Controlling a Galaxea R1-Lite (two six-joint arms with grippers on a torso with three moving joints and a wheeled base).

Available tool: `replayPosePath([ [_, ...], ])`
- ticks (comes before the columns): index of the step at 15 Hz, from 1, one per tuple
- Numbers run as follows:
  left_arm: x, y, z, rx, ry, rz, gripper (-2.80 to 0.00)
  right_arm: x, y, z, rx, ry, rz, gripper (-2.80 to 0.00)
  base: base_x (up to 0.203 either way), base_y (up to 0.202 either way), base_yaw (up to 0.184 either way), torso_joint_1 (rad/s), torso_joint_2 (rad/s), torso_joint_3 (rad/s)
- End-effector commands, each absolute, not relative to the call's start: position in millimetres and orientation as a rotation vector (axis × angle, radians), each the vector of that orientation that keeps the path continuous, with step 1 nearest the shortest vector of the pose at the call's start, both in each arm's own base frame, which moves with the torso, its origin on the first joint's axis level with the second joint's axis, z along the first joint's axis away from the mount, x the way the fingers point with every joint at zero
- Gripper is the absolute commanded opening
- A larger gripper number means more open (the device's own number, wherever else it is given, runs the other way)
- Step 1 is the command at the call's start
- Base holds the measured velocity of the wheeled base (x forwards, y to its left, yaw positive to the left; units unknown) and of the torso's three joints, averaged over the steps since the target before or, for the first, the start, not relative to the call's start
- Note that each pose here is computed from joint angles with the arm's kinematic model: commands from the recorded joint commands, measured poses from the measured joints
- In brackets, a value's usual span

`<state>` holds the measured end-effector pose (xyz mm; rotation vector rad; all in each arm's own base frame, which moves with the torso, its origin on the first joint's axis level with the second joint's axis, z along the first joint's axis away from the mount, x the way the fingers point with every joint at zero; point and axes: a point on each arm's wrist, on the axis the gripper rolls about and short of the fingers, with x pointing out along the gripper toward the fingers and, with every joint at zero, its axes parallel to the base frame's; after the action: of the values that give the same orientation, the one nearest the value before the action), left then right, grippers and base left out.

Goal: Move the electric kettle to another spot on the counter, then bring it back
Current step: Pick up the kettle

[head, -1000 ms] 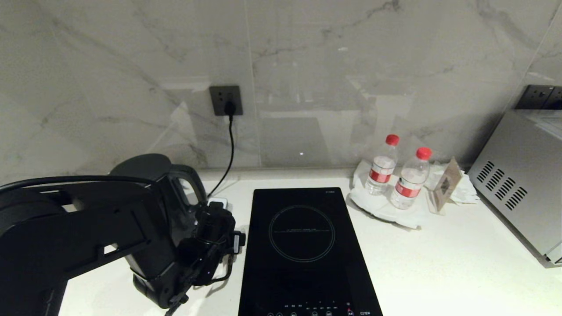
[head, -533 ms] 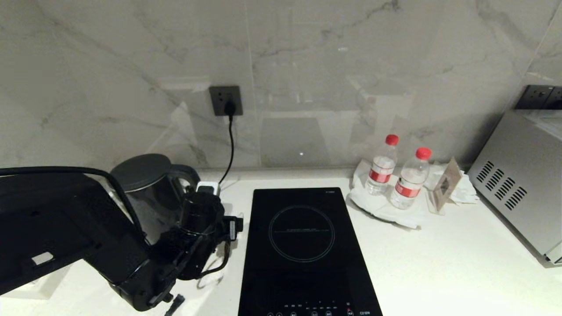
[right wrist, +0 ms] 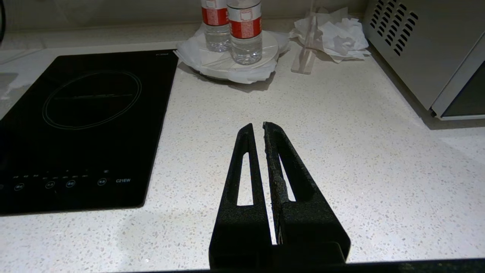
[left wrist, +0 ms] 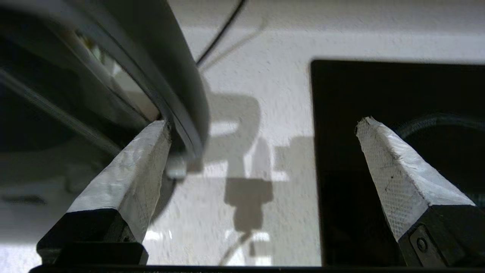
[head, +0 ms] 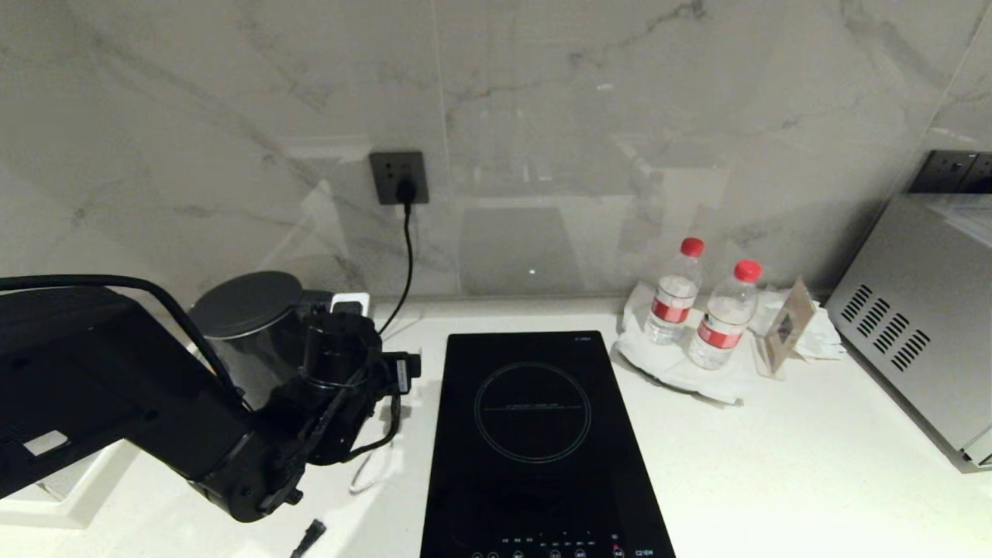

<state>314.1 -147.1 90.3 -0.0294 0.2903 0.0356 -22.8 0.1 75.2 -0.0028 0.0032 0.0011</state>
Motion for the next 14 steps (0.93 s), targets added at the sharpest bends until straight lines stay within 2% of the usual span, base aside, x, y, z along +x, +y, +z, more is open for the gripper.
replayPosePath([
  [1,321,-143,94,-0.043,0.269,0.054,0.00,-23,0,75,-0.003,0.003,0.003,-2.80,0.000,0.000,0.000,0.000,0.00,0.000],
  [14,362,-150,105,-0.074,0.211,0.077,0.00,-23,0,75,-0.003,0.003,0.001,-2.80,0.000,0.000,0.000,0.000,0.00,0.000],
])
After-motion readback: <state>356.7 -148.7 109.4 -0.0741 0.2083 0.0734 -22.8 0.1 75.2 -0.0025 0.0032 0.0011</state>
